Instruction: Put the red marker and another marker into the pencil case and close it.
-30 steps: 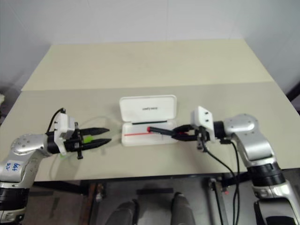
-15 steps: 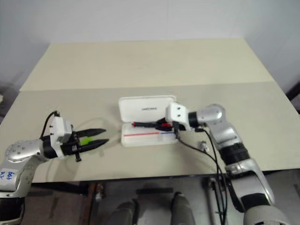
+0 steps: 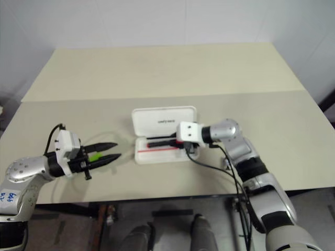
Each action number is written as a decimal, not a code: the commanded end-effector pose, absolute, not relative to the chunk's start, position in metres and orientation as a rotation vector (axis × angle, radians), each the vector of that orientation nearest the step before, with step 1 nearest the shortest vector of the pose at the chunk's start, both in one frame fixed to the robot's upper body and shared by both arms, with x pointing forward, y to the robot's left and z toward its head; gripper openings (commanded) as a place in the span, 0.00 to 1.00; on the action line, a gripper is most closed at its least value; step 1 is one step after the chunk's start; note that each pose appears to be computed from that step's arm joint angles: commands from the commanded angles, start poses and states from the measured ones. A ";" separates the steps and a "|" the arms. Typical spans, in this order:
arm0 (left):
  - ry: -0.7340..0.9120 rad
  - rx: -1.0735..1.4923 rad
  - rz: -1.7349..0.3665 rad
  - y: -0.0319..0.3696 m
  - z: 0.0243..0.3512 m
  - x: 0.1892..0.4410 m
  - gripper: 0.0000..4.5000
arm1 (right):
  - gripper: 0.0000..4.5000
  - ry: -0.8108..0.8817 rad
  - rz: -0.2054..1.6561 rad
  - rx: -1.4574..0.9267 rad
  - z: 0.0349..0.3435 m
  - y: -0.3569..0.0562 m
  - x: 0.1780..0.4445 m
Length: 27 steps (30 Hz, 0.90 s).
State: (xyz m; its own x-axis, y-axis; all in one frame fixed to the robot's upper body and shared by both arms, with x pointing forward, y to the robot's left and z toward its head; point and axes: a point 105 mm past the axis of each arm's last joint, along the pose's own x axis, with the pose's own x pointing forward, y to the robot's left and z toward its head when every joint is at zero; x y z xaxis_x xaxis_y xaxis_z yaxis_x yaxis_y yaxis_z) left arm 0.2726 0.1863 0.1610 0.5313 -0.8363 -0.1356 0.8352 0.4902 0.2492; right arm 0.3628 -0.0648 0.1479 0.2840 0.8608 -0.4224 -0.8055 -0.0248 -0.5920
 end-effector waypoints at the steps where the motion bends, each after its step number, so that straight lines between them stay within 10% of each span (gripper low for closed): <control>1: -0.052 0.320 -1.031 0.181 0.171 0.269 0.41 | 0.68 -0.150 1.360 -0.867 0.166 -0.055 0.357; 5: -0.054 0.318 -1.034 0.180 0.171 0.269 0.41 | 0.99 -0.184 1.369 -0.802 0.176 -0.049 0.353; 15: -0.032 0.348 -0.934 0.198 0.168 0.267 0.41 | 0.99 -0.172 1.650 -0.370 0.209 -0.060 0.282; 27: 0.108 0.413 -0.759 0.291 0.146 0.243 0.41 | 0.99 -0.084 1.449 -0.416 0.219 -0.110 0.286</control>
